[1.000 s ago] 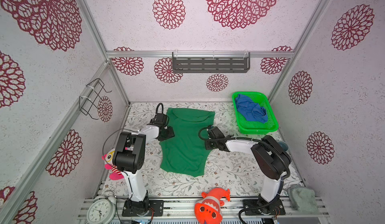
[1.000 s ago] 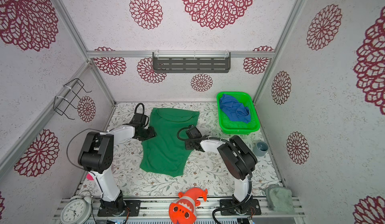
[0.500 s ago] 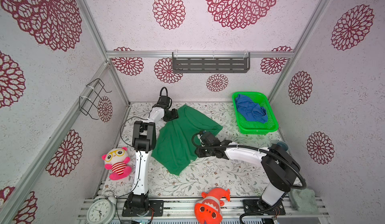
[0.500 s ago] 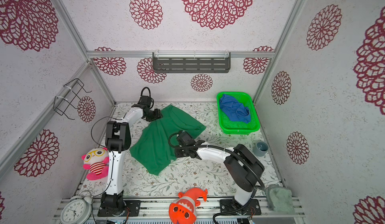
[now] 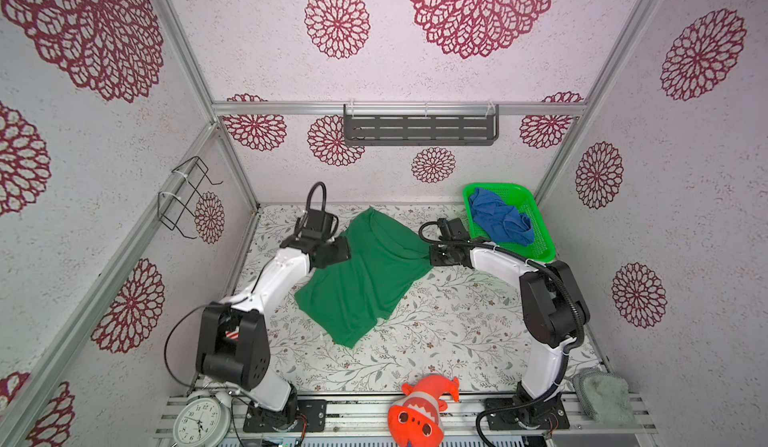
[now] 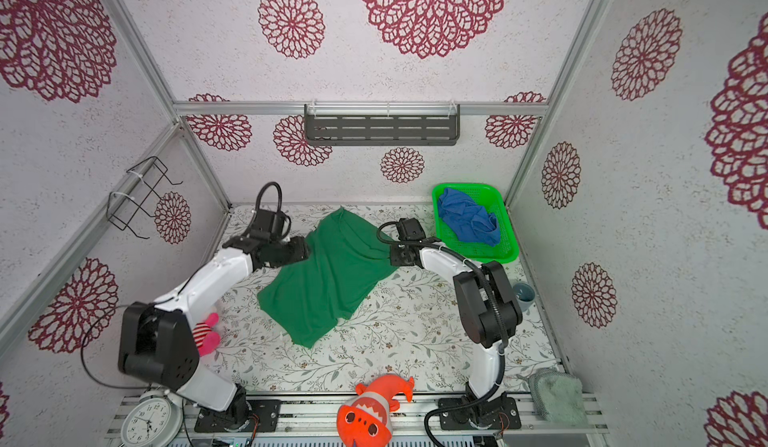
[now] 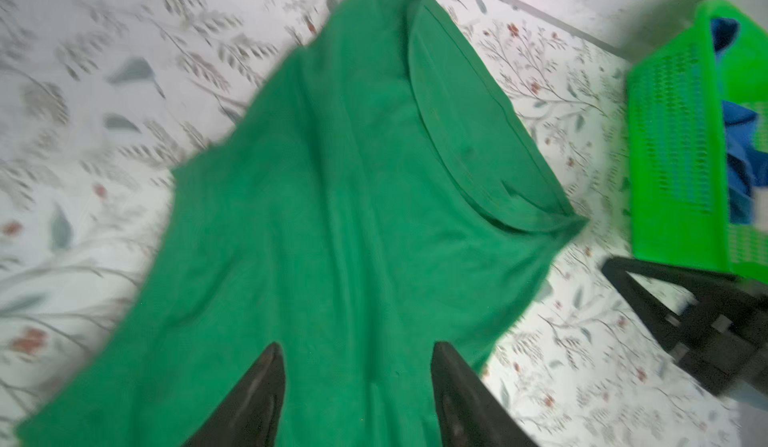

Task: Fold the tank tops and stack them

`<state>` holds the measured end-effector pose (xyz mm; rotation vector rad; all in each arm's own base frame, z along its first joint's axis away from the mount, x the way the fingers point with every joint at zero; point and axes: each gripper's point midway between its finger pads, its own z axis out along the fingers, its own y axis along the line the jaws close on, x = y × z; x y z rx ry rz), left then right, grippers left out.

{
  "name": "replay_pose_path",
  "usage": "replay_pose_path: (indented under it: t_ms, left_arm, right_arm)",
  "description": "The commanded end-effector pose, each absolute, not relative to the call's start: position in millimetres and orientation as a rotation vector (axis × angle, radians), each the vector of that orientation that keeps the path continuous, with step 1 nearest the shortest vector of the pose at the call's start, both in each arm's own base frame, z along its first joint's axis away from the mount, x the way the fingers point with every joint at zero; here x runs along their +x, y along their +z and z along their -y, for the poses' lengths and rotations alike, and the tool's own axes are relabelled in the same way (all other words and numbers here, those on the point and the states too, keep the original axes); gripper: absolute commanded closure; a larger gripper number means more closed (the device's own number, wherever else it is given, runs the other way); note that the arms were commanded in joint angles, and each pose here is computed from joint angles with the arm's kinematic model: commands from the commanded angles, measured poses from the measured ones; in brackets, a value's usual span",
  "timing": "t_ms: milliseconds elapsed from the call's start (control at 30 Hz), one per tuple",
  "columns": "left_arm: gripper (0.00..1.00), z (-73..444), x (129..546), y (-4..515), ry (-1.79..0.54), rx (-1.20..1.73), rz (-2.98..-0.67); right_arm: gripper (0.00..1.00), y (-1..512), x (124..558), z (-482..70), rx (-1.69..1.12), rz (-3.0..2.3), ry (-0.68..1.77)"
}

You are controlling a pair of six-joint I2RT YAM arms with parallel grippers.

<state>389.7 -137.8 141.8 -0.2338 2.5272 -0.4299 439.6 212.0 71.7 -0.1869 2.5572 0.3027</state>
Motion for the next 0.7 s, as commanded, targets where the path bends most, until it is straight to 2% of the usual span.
replay_pose_path:
  t_ms: [0, 167, 333, 500, 667]
  left_arm:
    - [0.42, 153, 369, 92, -0.438, -0.345, -2.583]
    - [0.42, 161, 335, 52, -0.441, -0.403, -2.643]
    - [0.42, 140, 310, 28, -0.321, -0.511, -2.667]
    - [0.41, 108, 290, 11, -0.136, -0.581, -2.674]
    - [0.40, 86, 299, -3, -0.039, -0.588, -2.702]
  right_arm:
    - [0.83, 79, 456, -222, -0.237, -2.506, 0.345]
    - [0.83, 52, 466, -219, -0.240, -2.536, 0.315]
    - [0.84, 23, 467, -212, -0.223, -2.589, 0.288]
    - [0.86, 10, 441, -195, -0.174, -2.635, 0.242]
    - [0.86, 1, 403, -171, -0.106, -2.684, 0.188]
